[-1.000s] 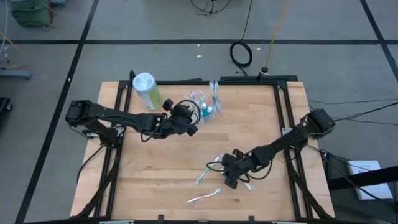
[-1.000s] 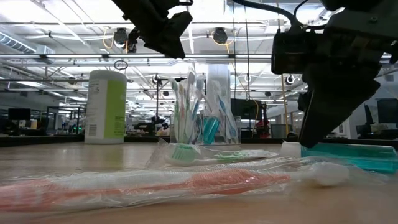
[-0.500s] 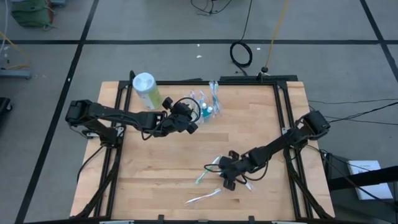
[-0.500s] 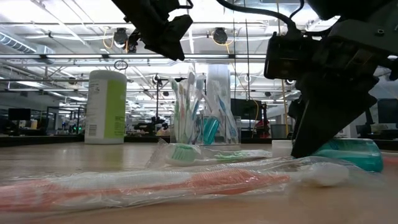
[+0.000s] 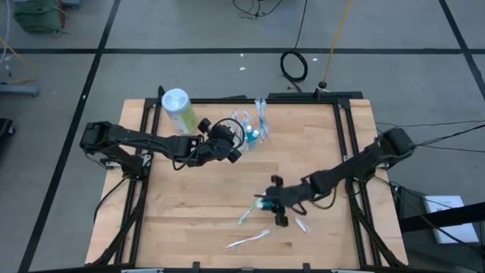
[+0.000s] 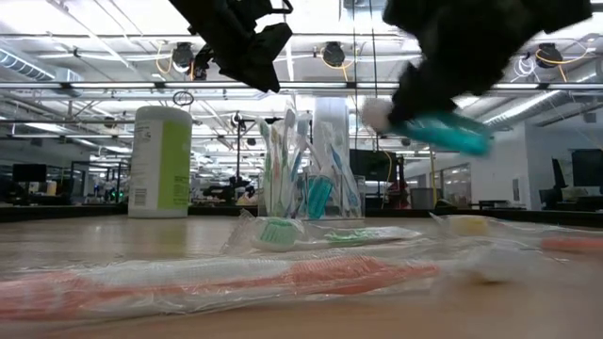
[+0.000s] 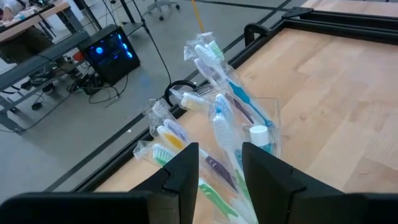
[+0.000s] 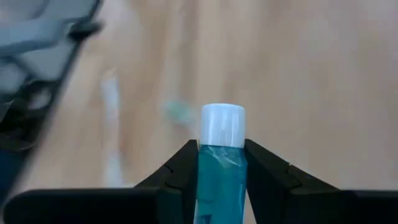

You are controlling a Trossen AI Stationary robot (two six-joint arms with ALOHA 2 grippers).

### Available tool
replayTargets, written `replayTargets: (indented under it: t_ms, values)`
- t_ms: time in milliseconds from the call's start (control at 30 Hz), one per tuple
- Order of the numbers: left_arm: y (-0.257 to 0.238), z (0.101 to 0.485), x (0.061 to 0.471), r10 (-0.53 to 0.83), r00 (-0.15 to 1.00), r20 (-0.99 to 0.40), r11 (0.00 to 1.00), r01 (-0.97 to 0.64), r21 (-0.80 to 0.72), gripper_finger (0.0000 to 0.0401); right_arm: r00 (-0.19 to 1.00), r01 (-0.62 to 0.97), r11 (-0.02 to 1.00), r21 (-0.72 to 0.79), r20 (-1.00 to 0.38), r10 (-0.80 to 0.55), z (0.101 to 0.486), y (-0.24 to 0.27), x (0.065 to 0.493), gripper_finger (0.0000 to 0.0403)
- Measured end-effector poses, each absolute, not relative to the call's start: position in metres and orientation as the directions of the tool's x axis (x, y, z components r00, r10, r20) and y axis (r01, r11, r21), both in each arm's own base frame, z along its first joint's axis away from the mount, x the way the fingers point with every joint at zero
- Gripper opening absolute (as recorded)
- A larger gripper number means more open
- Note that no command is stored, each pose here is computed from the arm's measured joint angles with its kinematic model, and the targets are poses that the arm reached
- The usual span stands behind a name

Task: Pick & Place toothbrushing station
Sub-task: Put the blue mouthwash into the transparent organizer

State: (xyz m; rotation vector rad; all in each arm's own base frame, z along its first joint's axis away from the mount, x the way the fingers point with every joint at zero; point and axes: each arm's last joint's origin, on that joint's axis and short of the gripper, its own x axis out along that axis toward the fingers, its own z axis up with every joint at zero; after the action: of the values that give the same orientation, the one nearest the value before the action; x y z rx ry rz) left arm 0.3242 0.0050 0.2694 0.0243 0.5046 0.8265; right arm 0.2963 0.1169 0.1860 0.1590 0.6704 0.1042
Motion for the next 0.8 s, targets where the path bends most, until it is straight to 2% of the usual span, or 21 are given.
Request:
replayTargets:
  t_ms: [100, 200, 433, 600, 800]
  values:
    - [0.005, 0.27, 0.325, 0.705, 0.571, -0.42, 0.688, -0.696, 0.208, 0.0129, 0.855, 0.041, 0.999, -0.014, -0.517, -0.042, 0.21, 0.098, 0.294, 0.0095]
    - [0.004, 0.269, 0.325, 0.673, 0.595, -0.439, 0.716, -0.672, 0.189, 0.0129, 0.899, 0.181, 0.971, -0.157, -0.373, -0.228, 0.234, 0.079, 0.295, 0.0095]
    - [0.0, 0.267, 0.328, 0.529, 0.678, -0.51, 0.821, -0.561, 0.106, 0.0129, 0.879, 0.237, 0.926, -0.294, -0.342, -0.333, 0.239, 0.035, 0.305, 0.0095]
    - [-0.003, 0.266, 0.328, 0.464, 0.707, -0.534, 0.857, -0.511, 0.067, 0.0129, 0.886, 0.316, 0.907, -0.279, -0.254, -0.387, 0.235, 0.001, 0.314, 0.0095]
    - [-0.004, 0.267, 0.329, 0.461, 0.711, -0.531, 0.85, -0.526, 0.034, 0.0129, 0.897, 0.419, 0.902, -0.104, -0.11, -0.429, 0.204, -0.035, 0.303, 0.0095]
